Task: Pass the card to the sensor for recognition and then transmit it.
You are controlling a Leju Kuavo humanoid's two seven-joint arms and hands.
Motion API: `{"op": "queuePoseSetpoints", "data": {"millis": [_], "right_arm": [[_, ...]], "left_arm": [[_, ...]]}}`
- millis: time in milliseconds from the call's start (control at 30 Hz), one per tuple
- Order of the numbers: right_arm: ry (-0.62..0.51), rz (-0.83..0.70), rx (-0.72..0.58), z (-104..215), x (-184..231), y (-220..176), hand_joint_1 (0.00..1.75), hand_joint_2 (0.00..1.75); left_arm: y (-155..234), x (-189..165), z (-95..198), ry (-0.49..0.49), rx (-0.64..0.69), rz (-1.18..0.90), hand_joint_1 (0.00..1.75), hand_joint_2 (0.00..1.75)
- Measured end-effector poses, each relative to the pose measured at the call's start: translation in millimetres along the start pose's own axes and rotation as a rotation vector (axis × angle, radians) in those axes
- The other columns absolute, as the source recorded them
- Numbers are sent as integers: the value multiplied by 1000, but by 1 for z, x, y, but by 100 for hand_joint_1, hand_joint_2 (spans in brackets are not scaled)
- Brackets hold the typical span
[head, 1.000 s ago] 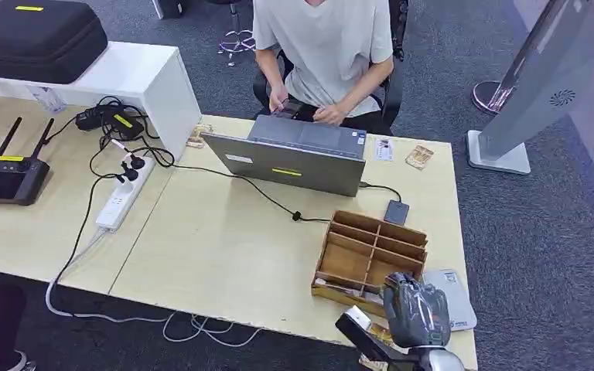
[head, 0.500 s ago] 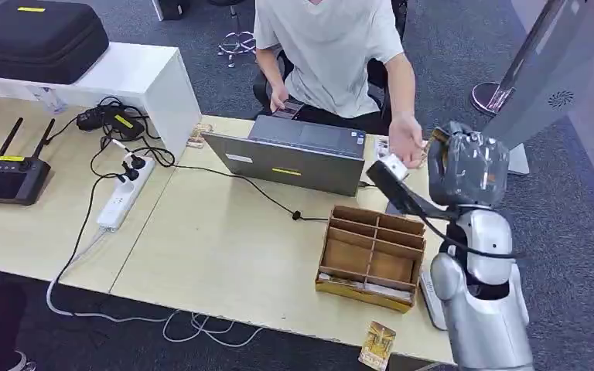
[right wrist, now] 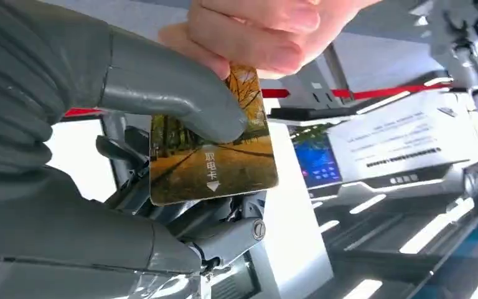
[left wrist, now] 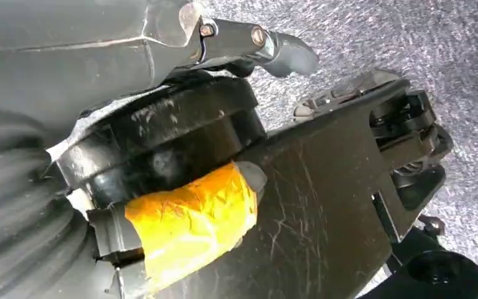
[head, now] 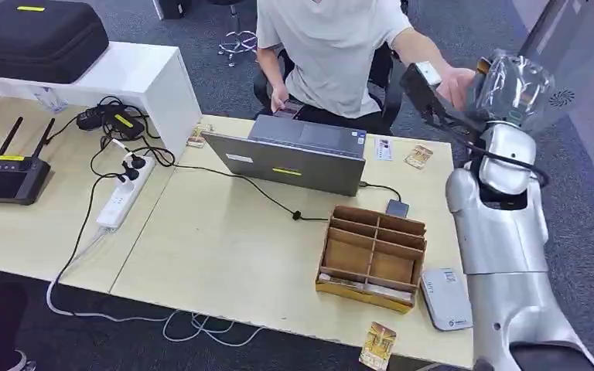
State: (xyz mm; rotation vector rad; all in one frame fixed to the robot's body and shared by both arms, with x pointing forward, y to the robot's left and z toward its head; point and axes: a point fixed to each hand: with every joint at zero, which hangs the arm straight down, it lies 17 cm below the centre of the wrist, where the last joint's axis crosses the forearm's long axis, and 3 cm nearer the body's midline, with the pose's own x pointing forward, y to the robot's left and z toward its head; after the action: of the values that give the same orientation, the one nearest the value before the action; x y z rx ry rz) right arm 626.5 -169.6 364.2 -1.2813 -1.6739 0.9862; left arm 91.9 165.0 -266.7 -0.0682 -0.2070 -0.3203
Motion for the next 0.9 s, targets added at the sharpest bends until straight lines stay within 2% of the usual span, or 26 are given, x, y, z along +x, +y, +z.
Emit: {"op": "queuePoseSetpoints", "data": {"millis": [33, 67, 367, 467, 567, 633, 767, 900], "right_arm": [[4, 3, 12, 0, -2, 4, 175, 175], [9, 7, 24, 0, -5, 9, 0, 175], [43, -8, 54, -2, -17, 20, 0, 175], [83, -10, 64, 0, -37, 24, 0, 175], [180, 15, 84, 8, -82, 33, 0, 175], [263, 50, 100, 21, -129, 42, 0, 175], [359, 87, 120, 45, -195, 53, 0, 175], [525, 166, 188, 91, -269, 72, 0, 175]], "left_arm": [[0, 0, 0, 1, 0, 3, 0, 175], [0, 1, 0, 2, -1, 5, 0, 175], [1, 1, 0, 7, 12, 8, 0, 175], [1, 0, 0, 10, 15, 15, 0, 175], [1, 1, 0, 1, 14, 21, 0, 175], [3, 1, 0, -7, 8, 25, 0, 175], [5, -1, 0, -12, 3, 31, 0, 175], [7, -2, -1, -7, 11, 52, 0, 175]]}}
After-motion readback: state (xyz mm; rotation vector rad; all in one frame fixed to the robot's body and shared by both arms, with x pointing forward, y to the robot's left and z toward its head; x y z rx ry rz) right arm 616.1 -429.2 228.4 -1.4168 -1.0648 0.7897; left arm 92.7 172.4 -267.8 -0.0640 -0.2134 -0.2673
